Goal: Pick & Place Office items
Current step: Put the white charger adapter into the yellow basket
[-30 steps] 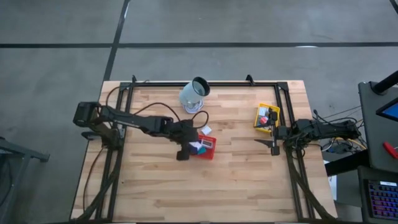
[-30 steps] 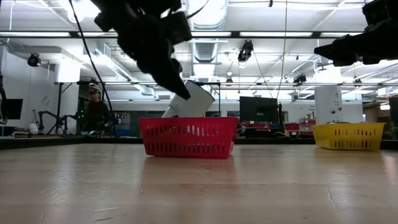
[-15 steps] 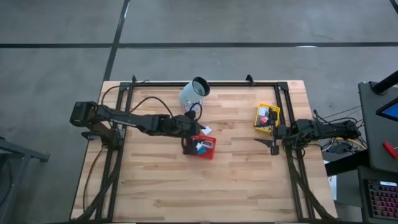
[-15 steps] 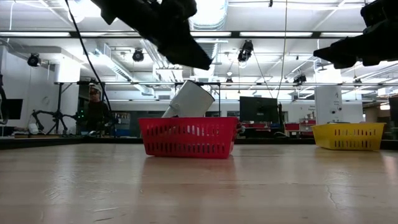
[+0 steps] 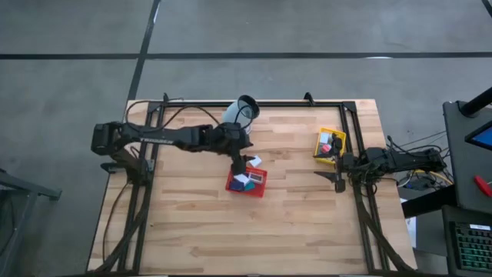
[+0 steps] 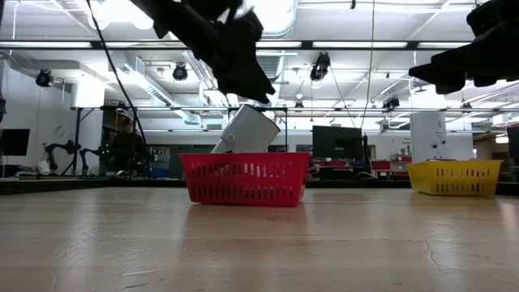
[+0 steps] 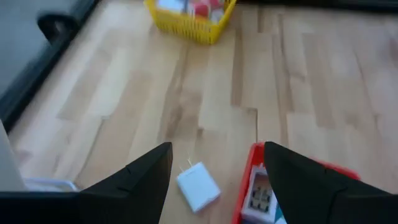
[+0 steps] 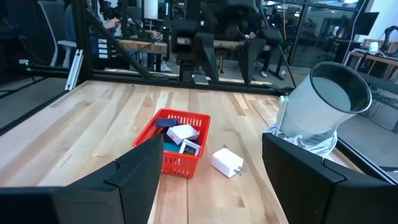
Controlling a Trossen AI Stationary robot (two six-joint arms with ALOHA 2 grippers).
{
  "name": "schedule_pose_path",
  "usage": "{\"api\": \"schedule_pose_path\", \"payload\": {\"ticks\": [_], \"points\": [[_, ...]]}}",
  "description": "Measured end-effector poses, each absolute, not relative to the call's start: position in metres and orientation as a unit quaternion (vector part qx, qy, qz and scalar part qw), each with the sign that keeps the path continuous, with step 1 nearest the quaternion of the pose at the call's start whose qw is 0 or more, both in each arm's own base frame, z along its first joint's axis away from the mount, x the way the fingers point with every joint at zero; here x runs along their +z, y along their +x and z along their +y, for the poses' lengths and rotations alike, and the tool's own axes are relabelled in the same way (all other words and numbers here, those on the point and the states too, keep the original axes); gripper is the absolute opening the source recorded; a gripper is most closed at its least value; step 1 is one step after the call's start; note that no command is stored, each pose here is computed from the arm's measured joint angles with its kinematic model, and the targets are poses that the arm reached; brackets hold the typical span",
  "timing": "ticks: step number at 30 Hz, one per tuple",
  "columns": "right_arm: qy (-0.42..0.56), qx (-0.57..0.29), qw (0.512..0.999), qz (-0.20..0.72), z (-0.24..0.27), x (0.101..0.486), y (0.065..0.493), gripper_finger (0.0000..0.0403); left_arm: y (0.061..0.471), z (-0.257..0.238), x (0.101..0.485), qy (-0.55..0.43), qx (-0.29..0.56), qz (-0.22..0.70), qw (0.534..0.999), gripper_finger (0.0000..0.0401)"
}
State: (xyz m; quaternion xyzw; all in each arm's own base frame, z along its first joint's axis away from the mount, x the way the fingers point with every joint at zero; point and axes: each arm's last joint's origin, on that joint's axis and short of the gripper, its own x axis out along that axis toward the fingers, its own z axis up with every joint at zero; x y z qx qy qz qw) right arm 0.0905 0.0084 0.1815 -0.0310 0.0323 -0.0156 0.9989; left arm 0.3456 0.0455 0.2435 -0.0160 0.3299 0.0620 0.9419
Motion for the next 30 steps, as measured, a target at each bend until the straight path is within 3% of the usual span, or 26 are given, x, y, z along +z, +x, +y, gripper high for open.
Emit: {"api": "schedule_pose_path", "payload": {"ticks": [20,30], "points": [[0.011,0.001,0.997,0.072,0.009,0.174,0.09,0.0266,0.437,0.078,0.195,-0.049,0.073,0.58,0.81,0.0257],[0.004,0.06,0.995,0.075,0.013,0.173,0.09,0.0266,0.443,0.09,0.184,-0.116,0.126,0.604,0.779,0.0257]]}}
